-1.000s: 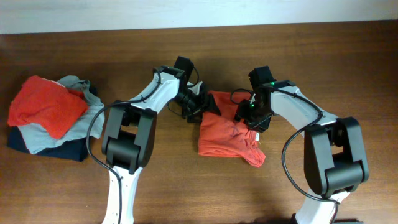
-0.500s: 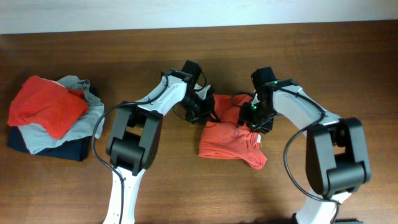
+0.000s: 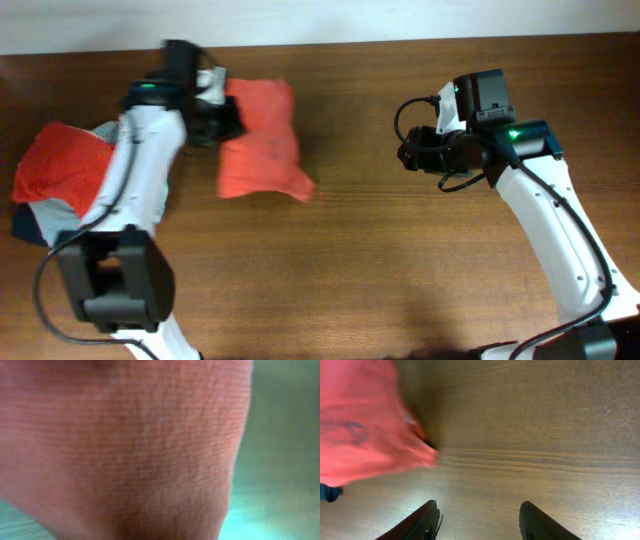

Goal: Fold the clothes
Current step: 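Carry the bundle left and place it on the clothes stack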

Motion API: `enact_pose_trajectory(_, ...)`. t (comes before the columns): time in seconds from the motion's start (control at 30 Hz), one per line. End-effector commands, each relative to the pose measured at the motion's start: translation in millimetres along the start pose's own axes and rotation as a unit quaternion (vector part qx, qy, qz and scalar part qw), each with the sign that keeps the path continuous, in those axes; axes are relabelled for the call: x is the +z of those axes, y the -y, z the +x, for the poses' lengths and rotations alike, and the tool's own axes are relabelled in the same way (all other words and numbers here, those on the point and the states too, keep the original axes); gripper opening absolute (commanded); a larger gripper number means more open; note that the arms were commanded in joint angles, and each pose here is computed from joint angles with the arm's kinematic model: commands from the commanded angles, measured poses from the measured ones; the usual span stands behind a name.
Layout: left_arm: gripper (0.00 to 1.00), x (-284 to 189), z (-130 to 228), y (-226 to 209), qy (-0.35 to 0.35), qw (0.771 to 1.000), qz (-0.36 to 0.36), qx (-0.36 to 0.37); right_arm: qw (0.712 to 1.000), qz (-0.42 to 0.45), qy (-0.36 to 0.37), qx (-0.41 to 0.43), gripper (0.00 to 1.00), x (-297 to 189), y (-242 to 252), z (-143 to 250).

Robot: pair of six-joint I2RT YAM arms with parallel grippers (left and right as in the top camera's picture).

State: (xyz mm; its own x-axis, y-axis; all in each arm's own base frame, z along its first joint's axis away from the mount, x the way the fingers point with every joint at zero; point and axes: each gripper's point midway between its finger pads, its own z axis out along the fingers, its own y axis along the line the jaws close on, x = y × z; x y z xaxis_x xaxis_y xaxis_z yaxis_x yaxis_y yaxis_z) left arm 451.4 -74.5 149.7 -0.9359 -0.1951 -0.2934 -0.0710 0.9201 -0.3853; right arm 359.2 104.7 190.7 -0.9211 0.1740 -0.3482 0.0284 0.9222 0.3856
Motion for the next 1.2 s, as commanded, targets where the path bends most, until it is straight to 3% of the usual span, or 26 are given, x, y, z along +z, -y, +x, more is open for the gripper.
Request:
enact_pose_trajectory(0.0,0.00,-24,-16,-54,0.026,0.998,-0.022,-0.047,1.000,0.006,-0.003,-0.003,0.57,-2,2,1)
enact_pose_trajectory(0.17,0.00,-65,-35,-134,0.081,0.987,-0.018,-0.138,1.000,0.008,-0.008,-0.002,0.57,-2,3,3)
enact_pose_trajectory(0.37,0.00,-127,-34,-211,0.149,0.962,-0.001,-0.228,1.000,0.008,-0.007,-0.002,0.57,-2,3,3)
enact_pose_trajectory(0.8,0.00,-190,2,-299,0.206,0.927,-0.030,-0.313,1.000,0.008,-0.010,-0.001,0.57,-2,3,4)
enact_pose_trajectory(0.87,0.00,-190,17,-315,0.188,0.922,-0.081,-0.327,1.000,0.008,-0.009,-0.001,0.56,-2,3,4)
enact_pose_trajectory(0.9,0.06,-190,29,-327,0.172,0.917,-0.124,-0.337,1.000,0.008,-0.009,-0.001,0.56,-2,3,4)
enact_pose_trajectory(0.93,0.23,-188,32,-330,0.167,0.916,-0.133,-0.340,1.000,0.008,-0.009,-0.001,0.56,-2,3,4)
enact_pose_trajectory(1.0,0.44,-188,33,-330,0.166,0.916,-0.133,-0.341,1.000,0.008,-0.009,-0.001,0.56,-2,3,4)
enact_pose_trajectory(1.17,0.47,-202,34,-325,0.174,0.919,-0.139,-0.325,1.000,0.010,-0.015,0.000,0.56,-2,4,7)
